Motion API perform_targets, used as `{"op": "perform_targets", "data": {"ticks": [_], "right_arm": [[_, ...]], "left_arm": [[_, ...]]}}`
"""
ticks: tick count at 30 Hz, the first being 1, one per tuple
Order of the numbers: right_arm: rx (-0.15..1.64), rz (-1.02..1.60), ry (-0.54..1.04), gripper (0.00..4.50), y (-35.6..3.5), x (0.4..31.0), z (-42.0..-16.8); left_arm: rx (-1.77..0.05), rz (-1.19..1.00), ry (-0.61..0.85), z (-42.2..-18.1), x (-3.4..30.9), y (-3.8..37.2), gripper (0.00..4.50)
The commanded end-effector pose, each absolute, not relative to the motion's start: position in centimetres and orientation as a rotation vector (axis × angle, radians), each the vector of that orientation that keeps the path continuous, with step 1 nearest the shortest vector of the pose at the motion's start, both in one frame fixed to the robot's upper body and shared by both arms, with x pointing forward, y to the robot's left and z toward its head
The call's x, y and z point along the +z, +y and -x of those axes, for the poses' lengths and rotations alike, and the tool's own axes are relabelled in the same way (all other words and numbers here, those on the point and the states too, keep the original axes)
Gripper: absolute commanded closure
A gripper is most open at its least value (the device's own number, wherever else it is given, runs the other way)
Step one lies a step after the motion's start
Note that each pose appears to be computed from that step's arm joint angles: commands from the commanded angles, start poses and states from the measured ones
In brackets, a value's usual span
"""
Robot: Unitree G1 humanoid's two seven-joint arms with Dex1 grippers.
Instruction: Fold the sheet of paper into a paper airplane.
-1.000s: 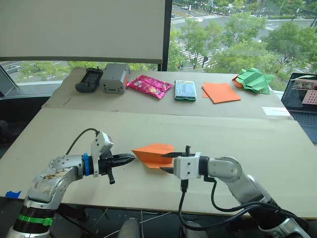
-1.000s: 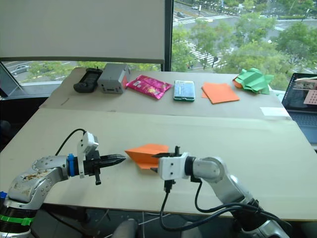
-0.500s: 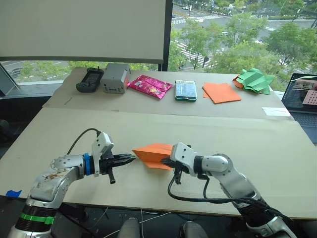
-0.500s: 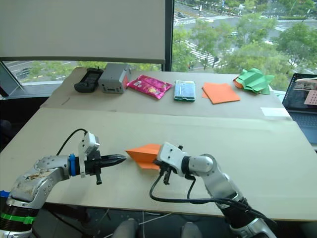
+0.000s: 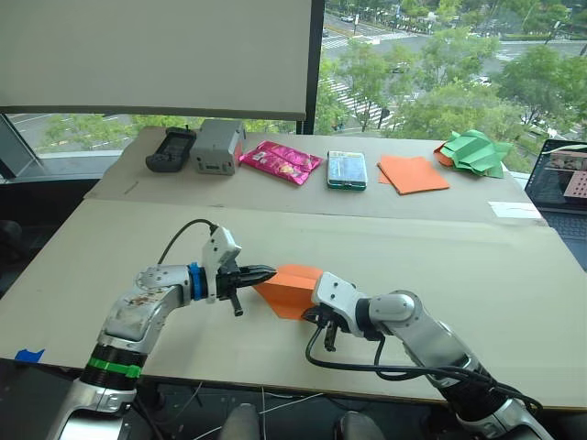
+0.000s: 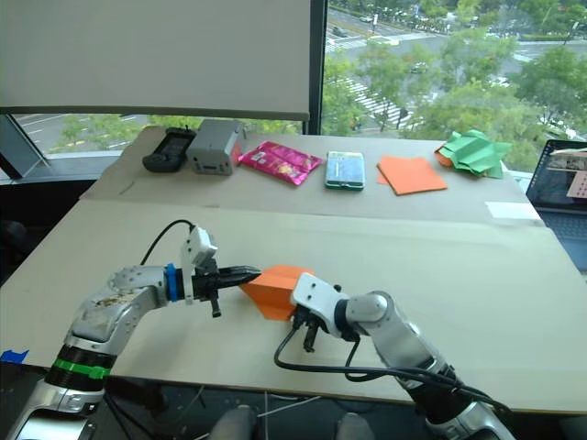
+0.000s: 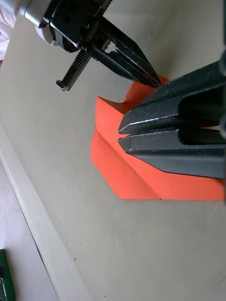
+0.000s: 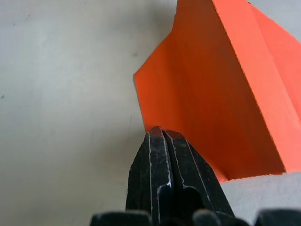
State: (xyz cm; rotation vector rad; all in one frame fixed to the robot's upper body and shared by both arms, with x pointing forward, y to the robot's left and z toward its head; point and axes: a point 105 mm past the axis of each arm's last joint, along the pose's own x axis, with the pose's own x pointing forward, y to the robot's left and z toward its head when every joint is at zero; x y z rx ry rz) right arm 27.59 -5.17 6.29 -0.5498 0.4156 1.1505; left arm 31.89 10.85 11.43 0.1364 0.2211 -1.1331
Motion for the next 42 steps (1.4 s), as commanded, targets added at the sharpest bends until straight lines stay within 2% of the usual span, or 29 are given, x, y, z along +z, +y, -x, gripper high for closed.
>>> {"op": "perform_targets", "data": {"ticks": [1, 7, 12, 20, 29, 34, 39, 42], "right_arm": [[1.147, 0.540, 0.545, 4.47, -5.9, 3.9, -26.7], [1.138, 0.540, 0.547, 4.47, -5.8, 3.8, -26.6], [1.136, 0.541, 0.547, 4.47, -5.8, 3.8, -26.5], [1.135, 0.547, 0.534, 4.47, -5.7, 3.9, -26.7], [1.129, 0.553, 0.522, 4.47, -5.9, 4.4, -26.8], [1.165, 0.545, 0.467, 4.47, -5.8, 6.6, -26.5], [1.267, 0.480, 0.424, 4.47, -5.9, 9.9, -24.6], [1.220, 0.381, 0.360, 4.47, -5.5, 12.3, -26.1]], "left_arm": [[-1.112, -0.178, 0.153, -33.3, 12.5, 10.2, 4.38], [-1.146, -0.232, 0.207, -33.5, 11.0, 9.5, 4.38], [-1.205, -0.275, 0.270, -32.1, 9.6, 9.4, 4.38], [-1.206, -0.265, 0.265, -30.3, 9.7, 9.2, 4.38], [-1.178, -0.239, 0.321, -29.3, 7.9, 9.7, 4.38], [-1.178, -0.223, 0.327, -29.2, 7.5, 9.3, 4.38], [-1.195, -0.227, 0.336, -28.9, 7.1, 8.9, 4.38], [-1.217, -0.244, 0.353, -28.4, 6.7, 8.8, 4.38]]}}
